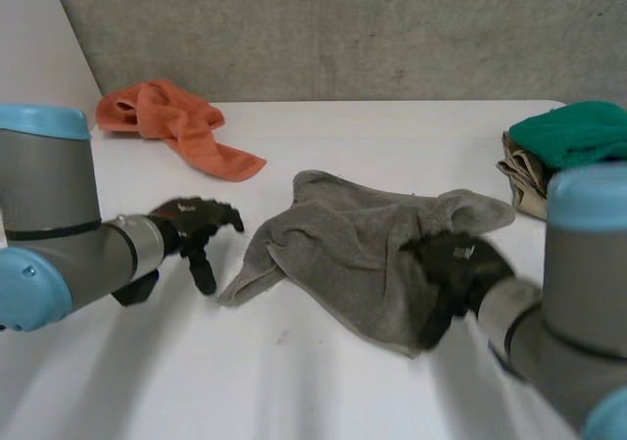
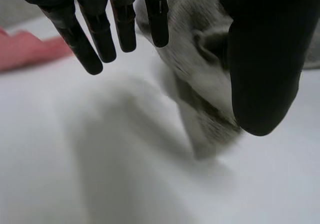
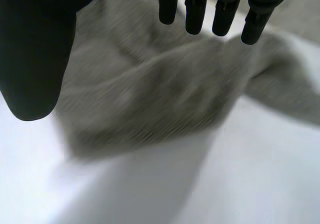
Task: Fold the laundry.
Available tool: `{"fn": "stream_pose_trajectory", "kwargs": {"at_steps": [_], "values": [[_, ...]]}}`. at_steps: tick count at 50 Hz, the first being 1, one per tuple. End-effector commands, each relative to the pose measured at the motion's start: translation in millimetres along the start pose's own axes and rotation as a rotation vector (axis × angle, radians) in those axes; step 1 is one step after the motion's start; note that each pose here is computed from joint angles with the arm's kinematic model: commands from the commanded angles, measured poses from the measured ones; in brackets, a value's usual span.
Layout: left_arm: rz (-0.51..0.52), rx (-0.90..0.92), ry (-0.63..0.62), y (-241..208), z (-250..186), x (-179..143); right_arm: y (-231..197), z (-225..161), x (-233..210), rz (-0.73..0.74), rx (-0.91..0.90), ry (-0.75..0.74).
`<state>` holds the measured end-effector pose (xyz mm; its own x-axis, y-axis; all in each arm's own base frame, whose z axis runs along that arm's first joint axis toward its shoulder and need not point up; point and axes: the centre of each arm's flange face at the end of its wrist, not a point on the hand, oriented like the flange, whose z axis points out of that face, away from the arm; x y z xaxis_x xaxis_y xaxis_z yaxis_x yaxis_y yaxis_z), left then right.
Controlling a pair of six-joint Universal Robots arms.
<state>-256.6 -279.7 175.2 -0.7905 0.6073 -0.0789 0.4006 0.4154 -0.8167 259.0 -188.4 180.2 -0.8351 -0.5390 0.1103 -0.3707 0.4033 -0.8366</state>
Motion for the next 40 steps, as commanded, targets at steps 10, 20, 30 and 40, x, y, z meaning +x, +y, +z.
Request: {"fn": "stream_pose_trajectory", "kwargs": {"at_steps": [10,20,30,40], "values": [[-0.014,-0.043,-0.048,19,25,16,44,20,-16,-0.033,0.165,0.032],[0.016,-0.06,-0.043,23,37,28,45,31,-12,-0.037,0.196,0.108],[0.028,0.086,-0.286,-20,27,-3,-9,15,18,-0.096,0.357,0.227],[0.089,0.348,-0.394,-87,-45,-70,-73,-18,66,-0.245,0.443,0.253]]}}
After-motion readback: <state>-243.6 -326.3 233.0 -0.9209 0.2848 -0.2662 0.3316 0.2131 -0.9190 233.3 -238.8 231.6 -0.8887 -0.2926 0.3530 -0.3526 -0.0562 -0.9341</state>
